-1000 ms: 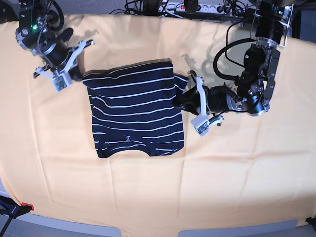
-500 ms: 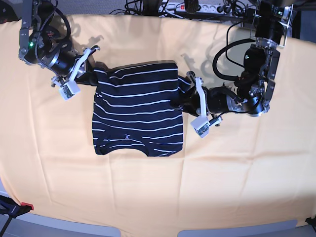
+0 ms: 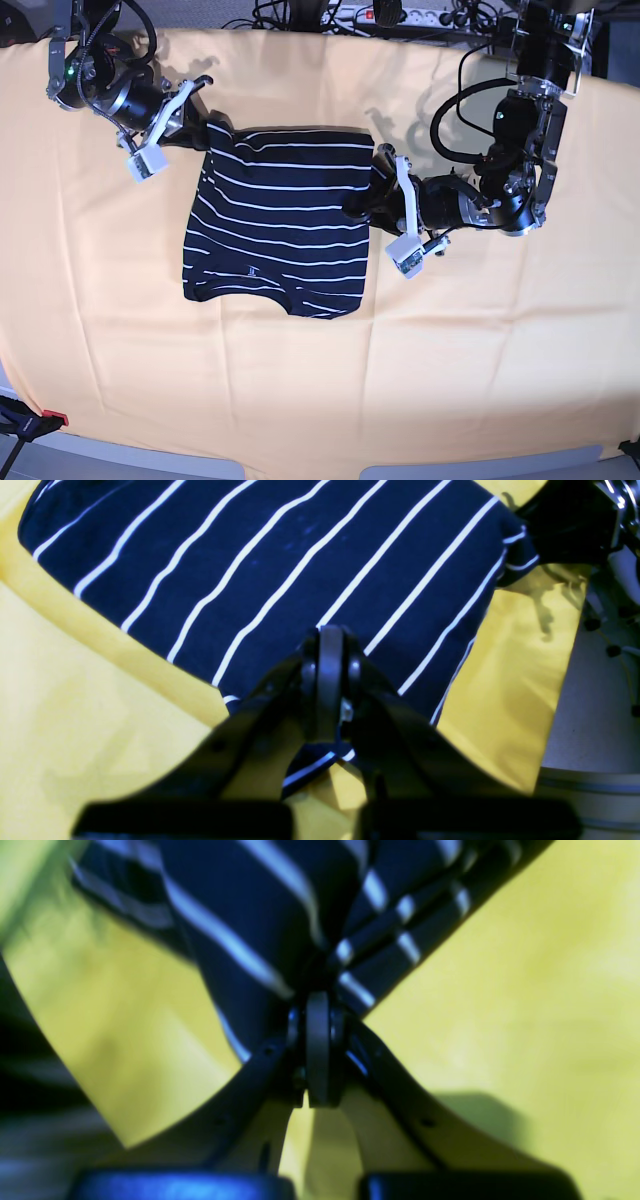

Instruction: Fold the T-shirt properly

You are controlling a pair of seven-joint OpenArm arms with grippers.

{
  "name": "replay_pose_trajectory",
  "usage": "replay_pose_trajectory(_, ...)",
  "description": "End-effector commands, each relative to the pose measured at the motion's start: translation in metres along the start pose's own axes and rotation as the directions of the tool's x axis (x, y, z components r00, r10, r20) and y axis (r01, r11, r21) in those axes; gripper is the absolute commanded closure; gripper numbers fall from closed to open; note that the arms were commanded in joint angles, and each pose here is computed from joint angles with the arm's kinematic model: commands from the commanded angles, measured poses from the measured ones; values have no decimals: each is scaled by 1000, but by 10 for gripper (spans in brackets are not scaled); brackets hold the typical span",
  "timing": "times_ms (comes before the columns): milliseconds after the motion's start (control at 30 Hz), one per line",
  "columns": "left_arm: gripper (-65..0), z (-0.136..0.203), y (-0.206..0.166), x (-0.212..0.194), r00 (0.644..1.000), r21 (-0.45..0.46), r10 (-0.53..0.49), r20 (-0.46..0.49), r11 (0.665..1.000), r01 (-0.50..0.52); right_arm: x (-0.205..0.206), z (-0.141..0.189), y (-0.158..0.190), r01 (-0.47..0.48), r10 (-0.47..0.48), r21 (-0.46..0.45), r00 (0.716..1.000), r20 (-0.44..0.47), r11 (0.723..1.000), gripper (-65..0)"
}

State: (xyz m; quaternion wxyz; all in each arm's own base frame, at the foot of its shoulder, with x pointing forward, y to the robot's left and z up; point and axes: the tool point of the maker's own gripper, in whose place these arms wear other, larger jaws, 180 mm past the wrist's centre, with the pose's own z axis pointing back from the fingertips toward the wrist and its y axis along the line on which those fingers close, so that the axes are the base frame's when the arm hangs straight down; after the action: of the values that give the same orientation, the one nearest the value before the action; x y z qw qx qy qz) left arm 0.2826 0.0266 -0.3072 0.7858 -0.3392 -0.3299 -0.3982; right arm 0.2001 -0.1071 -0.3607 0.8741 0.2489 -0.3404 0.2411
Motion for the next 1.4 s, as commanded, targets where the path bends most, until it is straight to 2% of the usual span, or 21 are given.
replay_pose_trajectory(0, 0, 5, 0, 15, 999, 0, -24, 45, 1000, 24, 17, 10, -4, -53, 54, -27, 998, 40, 998, 0)
replay_pose_trajectory(100, 0, 5, 0, 16, 999, -1, -24, 47, 1000, 24, 32, 28, -31, -14, 24, -215, 999, 45, 976, 0)
replay_pose_trajectory(167, 0, 5, -2, 18, 998, -13, -18, 58, 1000, 19, 49, 37, -29, -34, 56, -237, 995, 88, 971, 0)
replay_pose_trajectory(200, 0, 5, -4, 19, 998, -21, -14, 65, 1000, 15, 59, 39, -20, -54, 81, -212, 989, 122, 976, 0)
replay_pose_trajectory(267, 0, 5, -5, 21, 997, -32, -8, 75, 999, 10, 76, 40, 6, -111, 129, -95, 970, 208, 989, 0)
replay_pose_trajectory(333, 0, 5, -5, 21, 997, -33, -7, 75, 999, 10, 88, 41, 26, -143, 137, -2, 948, 287, 990, 0)
replay_pose_trajectory(433, 0, 5, -5, 21, 997, -32, -7, 75, 999, 9, 95, 39, 34, -131, 116, 25, 937, 330, 991, 0)
replay_pose_trajectory(500, 0, 5, -5, 21, 997, -33, -7, 75, 999, 9, 91, 30, 35, -124, 109, 29, 941, 319, 992, 0)
replay_pose_trajectory(600, 0, 6, -5, 21, 997, -32, -7, 74, 999, 9, 68, 7, 29, -115, 108, 16, 963, 246, 993, 0)
replay_pose_trajectory(733, 0, 6, -5, 21, 997, -32, -7, 75, 999, 10, 33, -16, 27, -78, 71, 44, 988, 139, 996, 0)
replay_pose_trajectory(867, 0, 5, -4, 19, 998, -23, -11, 65, 1000, 13, 3, -12, 1, -149, 145, -79, 988, -56, 986, 0)
replay_pose_trajectory(933, 0, 5, -3, 15, 999, -12, -14, 52, 1000, 14, -1, -6, -12, -133, 120, -148, 988, -96, 980, 0)
replay_pose_trajectory(1000, 0, 4, -4, 12, 999, -17, -7, 49, 1000, 8, -2, -3, -13, -129, 111, -161, 987, -112, 979, 0)
replay_pose_trajectory(1133, 0, 4, -4, 7, 999, -13, -20, 34, 1000, 20, 19, 5, -7, -163, 152, -180, 986, -71, 970, 0)
replay_pose_trajectory(1300, 0, 12, 2, 0, 999, 12, -47, -8, 999, 47, 74, 26, 14, -247, 270, -217, 959, 85, 945, 0)
replay_pose_trajectory(1367, 0, 17, 0, -7, 998, -4, -42, -36, 999, 42, 84, 32, 22, -247, 277, -204, 951, 138, 947, 0)
